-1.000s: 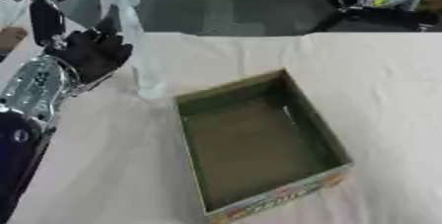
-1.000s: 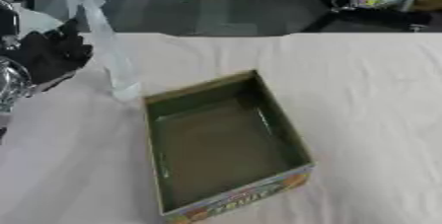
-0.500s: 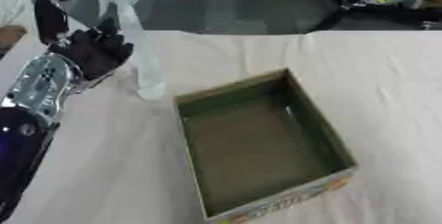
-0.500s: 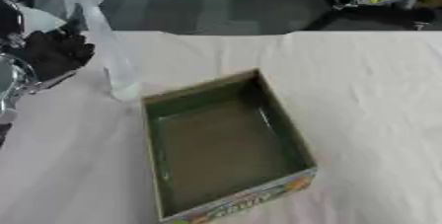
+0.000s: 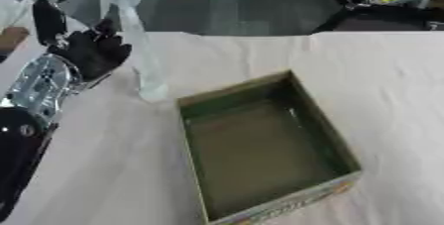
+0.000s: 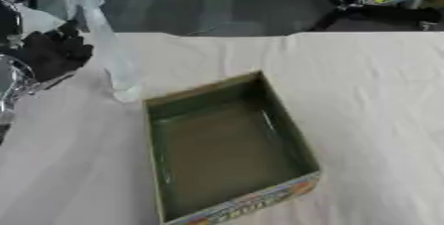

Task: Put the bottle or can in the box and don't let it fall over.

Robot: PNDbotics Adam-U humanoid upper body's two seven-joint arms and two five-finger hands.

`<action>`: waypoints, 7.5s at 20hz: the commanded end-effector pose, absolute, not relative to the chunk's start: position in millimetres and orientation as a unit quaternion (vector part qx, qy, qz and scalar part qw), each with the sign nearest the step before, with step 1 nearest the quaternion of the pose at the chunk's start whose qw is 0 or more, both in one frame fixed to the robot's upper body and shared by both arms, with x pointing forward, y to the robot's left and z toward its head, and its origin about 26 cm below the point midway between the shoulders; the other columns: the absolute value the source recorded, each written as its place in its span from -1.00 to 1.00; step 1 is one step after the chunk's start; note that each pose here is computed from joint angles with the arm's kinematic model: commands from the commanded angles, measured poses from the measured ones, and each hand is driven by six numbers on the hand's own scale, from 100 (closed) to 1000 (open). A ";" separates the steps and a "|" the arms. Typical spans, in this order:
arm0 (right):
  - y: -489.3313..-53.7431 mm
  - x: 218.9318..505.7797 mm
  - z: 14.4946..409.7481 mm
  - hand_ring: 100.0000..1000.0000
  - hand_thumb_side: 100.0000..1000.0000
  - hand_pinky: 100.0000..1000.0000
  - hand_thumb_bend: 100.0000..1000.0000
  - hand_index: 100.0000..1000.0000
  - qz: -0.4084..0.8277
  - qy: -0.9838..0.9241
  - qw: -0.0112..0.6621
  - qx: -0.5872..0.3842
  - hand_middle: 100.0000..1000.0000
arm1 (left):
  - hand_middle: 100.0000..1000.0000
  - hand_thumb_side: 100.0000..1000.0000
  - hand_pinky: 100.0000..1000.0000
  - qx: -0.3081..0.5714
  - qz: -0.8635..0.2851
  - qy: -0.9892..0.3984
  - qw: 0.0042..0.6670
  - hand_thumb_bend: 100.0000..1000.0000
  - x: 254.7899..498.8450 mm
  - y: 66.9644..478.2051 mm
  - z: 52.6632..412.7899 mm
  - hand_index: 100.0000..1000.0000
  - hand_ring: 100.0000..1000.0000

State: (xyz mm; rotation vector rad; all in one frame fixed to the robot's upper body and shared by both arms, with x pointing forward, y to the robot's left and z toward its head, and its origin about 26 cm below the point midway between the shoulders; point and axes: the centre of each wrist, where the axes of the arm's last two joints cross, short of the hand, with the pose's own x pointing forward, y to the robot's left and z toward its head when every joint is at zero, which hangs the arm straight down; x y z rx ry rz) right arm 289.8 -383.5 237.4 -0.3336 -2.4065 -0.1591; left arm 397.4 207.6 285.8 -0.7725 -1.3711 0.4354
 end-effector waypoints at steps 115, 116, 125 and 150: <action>-383.6 288.5 253.9 0.84 0.32 0.67 -1.00 0.99 -0.058 -0.938 0.320 -0.119 1.00 | -0.48 1.00 -1.00 -0.449 0.027 -0.698 0.558 -0.56 285.6 163.0 380.1 0.83 -0.45; -384.1 288.5 253.8 0.84 0.33 0.67 -1.00 0.99 -0.061 -0.938 0.321 -0.120 1.00 | -0.48 1.00 -1.00 -0.453 0.020 -0.693 0.561 -0.56 285.5 159.7 377.8 0.83 -0.45; -388.0 286.7 252.8 0.84 0.34 0.68 -1.00 0.99 -0.096 -0.930 0.329 -0.136 1.00 | -0.50 1.00 -1.00 -0.494 -0.052 -0.636 0.590 -0.58 283.1 125.4 355.6 0.83 -0.48; -387.8 284.1 255.1 0.85 0.36 0.68 -1.00 0.98 -0.136 -0.920 0.341 -0.140 1.00 | -0.65 1.00 -1.00 -0.556 -0.117 -0.500 0.654 -0.63 271.0 74.1 297.7 0.81 -1.00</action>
